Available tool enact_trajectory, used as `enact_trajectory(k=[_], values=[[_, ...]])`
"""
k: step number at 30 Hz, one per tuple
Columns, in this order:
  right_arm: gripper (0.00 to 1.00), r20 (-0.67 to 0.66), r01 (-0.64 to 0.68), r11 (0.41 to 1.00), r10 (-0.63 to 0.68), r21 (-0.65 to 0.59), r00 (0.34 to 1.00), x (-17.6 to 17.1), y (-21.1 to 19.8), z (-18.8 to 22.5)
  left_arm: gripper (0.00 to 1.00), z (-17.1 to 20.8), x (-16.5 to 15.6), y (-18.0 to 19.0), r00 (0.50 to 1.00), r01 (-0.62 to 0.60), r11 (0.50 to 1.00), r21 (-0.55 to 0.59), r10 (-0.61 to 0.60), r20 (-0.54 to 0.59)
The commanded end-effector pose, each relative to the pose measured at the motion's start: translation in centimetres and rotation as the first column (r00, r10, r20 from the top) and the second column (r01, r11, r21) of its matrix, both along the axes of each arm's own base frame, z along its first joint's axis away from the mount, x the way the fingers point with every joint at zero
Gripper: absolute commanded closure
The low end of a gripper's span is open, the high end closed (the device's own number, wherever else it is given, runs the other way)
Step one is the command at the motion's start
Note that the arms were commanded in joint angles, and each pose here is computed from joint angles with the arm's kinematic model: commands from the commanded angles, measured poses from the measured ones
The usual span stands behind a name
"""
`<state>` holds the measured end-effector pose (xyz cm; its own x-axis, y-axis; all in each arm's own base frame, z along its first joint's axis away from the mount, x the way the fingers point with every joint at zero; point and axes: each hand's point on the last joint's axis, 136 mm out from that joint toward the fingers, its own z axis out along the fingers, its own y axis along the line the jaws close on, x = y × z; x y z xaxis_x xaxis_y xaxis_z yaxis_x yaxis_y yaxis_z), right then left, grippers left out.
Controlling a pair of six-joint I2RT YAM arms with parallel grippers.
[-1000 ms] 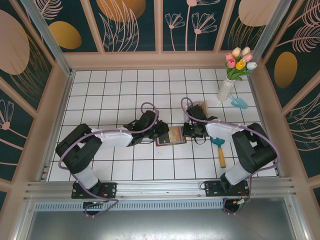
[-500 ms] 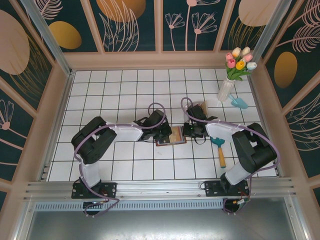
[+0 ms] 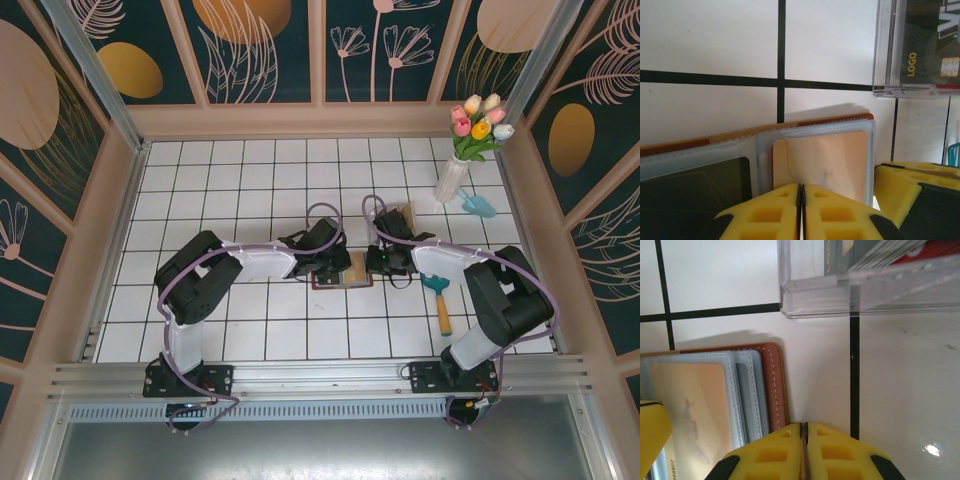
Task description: Put the credit cards into the card holder
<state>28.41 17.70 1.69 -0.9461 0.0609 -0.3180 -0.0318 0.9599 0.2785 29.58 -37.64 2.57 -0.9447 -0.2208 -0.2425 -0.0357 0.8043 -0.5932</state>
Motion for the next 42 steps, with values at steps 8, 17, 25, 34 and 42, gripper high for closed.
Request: enact_trajectory(k=[8,17,25,34,42], values=[[1.00,-0.043,0.020,1.000,-0.021,-0.024,0.999,-0.9,-0.6,-0.2,0.53,7.3,0.0,6.7,0.972,-0.122,0.985,0.124,0.093,0.218],[1.00,-0.027,0.019,1.000,-0.019,0.001,0.999,-0.7,-0.3,0.8,0.39,3.0,-1.7,10.0,0.987,-0.139,0.989,0.041,0.136,0.084],[1.00,-0.044,0.016,1.000,-0.016,-0.003,0.999,-1.1,-0.3,0.1,0.42,1.7,-1.8,7.3,0.997,-0.075,0.995,-0.069,0.076,0.025],[1.00,-0.036,0.014,1.000,-0.014,0.008,0.999,-0.9,-0.1,0.6,0.71,2.5,-1.7,6.0,0.998,-0.052,0.987,-0.152,0.057,0.025],[1.00,0.005,0.007,0.998,-0.007,0.063,1.000,-0.4,0.6,2.7,1.00,3.8,-1.6,8.3,0.997,-0.038,0.999,0.020,0.037,0.074]])
